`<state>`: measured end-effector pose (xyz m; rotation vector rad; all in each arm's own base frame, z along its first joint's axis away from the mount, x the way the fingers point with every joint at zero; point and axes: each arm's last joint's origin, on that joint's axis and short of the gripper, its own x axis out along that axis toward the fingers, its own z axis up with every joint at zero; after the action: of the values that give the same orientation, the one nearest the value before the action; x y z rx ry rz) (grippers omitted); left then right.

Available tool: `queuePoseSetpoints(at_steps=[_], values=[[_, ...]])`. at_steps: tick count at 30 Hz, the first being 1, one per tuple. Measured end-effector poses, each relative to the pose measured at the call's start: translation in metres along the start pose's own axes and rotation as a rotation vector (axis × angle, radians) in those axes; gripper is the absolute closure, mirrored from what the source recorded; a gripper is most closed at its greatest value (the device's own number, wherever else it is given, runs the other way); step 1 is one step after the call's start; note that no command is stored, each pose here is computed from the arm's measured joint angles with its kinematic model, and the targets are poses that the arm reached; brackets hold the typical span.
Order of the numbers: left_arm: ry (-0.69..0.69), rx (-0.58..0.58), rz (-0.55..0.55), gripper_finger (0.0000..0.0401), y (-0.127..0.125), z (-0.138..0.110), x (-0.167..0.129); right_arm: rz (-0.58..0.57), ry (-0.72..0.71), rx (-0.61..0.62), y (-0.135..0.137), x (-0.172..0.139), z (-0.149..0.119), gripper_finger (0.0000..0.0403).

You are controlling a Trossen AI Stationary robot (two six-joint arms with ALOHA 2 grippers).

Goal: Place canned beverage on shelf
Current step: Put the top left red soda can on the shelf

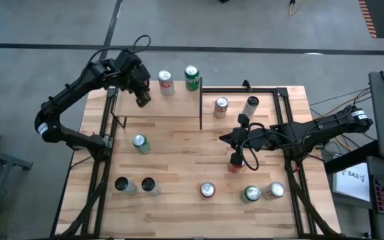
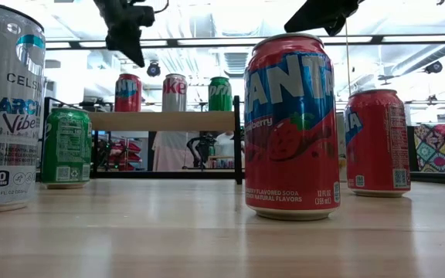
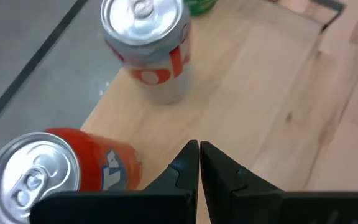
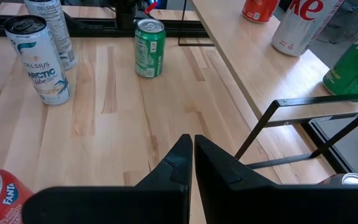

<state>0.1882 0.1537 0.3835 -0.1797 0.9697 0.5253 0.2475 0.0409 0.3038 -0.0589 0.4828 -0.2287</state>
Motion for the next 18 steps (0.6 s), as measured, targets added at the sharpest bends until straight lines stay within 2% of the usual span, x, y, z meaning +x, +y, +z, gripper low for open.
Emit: queuePoseSetpoints(at_steps=[9,18], values=[[0.043,-0.060,0.155,0.0401,0.0051,0.0011,0.0089,0.000,0.000,0.000,0.0000,0.0000,0.0000,0.0394],[0.054,-0.064,0.240,0.0401,0.0075,0.0008,0.0090,0.000,0.000,0.000,0.0000,0.0000,0.0000,0.0394]])
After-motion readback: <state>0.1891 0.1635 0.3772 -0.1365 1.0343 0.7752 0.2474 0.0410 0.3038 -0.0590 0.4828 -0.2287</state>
